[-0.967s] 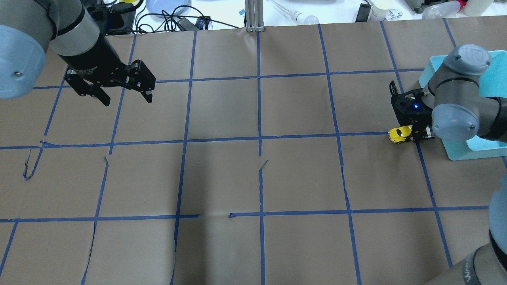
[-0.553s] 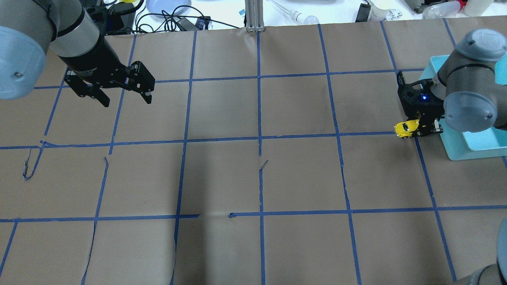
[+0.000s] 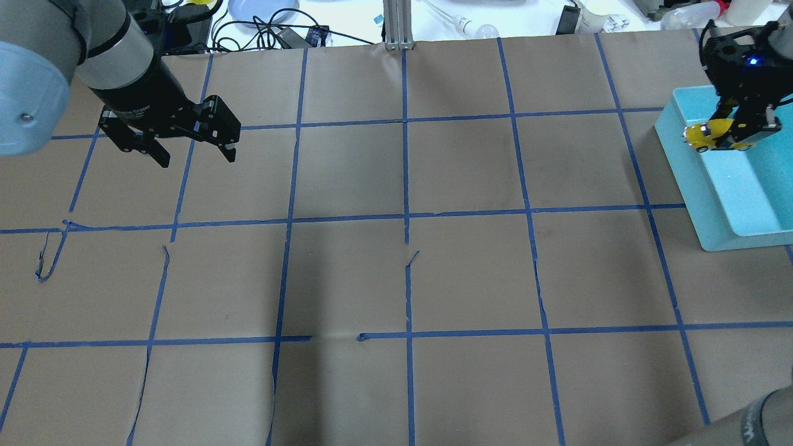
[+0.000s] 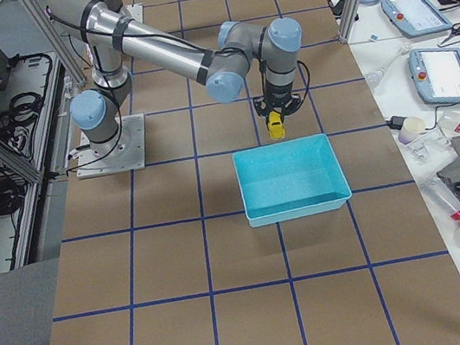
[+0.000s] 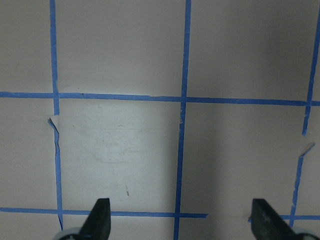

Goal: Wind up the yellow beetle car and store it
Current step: 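Lift the car with the right gripper and lower it into the bin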

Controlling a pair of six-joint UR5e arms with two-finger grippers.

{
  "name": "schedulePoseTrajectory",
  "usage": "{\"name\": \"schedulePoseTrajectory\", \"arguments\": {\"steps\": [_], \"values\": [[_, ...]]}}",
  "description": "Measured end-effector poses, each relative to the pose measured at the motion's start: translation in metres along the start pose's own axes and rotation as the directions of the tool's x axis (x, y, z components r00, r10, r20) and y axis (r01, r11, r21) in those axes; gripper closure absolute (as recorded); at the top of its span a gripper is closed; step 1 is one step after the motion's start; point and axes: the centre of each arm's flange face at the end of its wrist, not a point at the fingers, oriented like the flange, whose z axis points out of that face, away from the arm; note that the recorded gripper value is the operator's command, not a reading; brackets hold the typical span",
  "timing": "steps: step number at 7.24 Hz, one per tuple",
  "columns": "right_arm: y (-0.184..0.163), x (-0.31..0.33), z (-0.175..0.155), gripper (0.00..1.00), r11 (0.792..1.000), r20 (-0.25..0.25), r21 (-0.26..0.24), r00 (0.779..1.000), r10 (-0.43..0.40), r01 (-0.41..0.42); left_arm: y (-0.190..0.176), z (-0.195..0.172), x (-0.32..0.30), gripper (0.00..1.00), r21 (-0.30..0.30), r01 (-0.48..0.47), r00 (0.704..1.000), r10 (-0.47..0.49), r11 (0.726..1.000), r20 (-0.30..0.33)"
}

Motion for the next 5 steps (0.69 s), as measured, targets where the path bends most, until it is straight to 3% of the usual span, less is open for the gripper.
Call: {"name": "schedulePoseTrajectory", "arguments": {"steps": [2, 5], "values": [[0.071, 0.02, 0.031, 0.76, 1.0, 0.005, -0.002, 1.0, -0.005, 0.005, 0.0, -0.001, 0.0, 0.0, 0.001, 0.001, 1.0, -0.001, 1.0, 0.0], [0.104, 0.039, 0.092, 0.7, 0.998, 0.006, -0.016, 0.998, -0.069, 0.069, 0.0, -0.001, 0.0, 0.0, 0.001, 0.002, 1.0, -0.002, 1.0, 0.0]]}}
